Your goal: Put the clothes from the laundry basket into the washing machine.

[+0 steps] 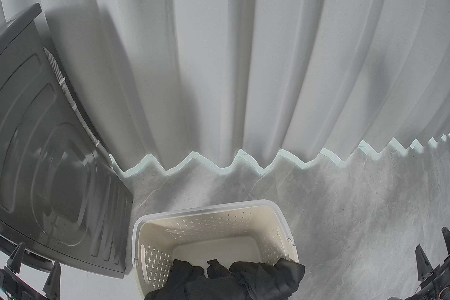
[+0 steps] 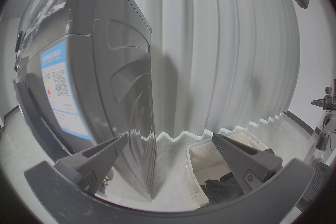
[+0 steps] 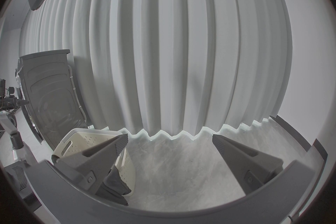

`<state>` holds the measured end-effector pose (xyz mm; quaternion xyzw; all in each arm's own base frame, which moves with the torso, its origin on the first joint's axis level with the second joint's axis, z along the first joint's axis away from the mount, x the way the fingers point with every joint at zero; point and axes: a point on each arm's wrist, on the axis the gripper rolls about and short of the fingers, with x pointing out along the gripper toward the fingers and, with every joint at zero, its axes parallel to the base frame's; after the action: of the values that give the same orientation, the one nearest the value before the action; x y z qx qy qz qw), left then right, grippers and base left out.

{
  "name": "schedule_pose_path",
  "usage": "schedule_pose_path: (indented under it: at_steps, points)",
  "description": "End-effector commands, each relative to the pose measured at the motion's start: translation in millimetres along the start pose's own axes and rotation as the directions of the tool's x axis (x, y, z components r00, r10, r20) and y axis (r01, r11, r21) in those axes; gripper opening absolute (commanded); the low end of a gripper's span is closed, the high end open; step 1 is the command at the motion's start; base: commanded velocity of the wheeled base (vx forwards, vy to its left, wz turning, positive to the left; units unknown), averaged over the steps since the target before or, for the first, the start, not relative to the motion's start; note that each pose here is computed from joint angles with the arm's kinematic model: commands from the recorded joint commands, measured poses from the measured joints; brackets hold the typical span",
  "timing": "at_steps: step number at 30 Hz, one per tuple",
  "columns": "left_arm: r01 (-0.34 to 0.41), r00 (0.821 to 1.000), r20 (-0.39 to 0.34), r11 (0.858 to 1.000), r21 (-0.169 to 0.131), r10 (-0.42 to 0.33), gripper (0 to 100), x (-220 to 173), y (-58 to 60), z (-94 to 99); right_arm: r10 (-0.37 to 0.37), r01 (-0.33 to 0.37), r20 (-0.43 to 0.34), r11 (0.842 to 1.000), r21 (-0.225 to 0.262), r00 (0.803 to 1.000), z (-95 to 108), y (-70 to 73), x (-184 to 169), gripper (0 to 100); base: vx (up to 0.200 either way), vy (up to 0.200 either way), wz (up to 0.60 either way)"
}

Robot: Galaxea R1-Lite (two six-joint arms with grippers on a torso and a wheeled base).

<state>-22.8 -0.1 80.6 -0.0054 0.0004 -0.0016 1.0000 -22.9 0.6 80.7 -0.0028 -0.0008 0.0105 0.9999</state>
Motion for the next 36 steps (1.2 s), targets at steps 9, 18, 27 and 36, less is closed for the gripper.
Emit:
schedule_pose_path:
  at_steps: [9,18,27,36]
  points:
    - [0.000,1.000,-0.001,1.000,0.002,0.000,100,0.0,0.1,-4.8,0.000,0.000,-0.006,1.000,0.000,1.000,-5.2,0.0,0.4,100,0.000,0.000,0.00]
    - [0.000,1.000,-0.001,1.000,0.002,0.000,100,0.0,0.1,-4.8,0.000,0.000,-0.006,1.000,0.000,1.000,-5.2,0.0,0.4,100,0.000,0.000,0.00]
    - [0.000,1.000,-0.001,1.000,0.002,0.000,100,0.0,0.1,-4.8,0.002,-0.002,-0.006,1.000,0.000,1.000,-5.2,0.0,0.4,100,0.000,0.000,0.00]
    - [0.000,1.000,-0.001,1.000,0.002,0.000,100,0.0,0.1,-4.8,0.000,0.000,-0.006,1.000,0.000,1.000,-5.2,0.0,0.4,100,0.000,0.000,0.00]
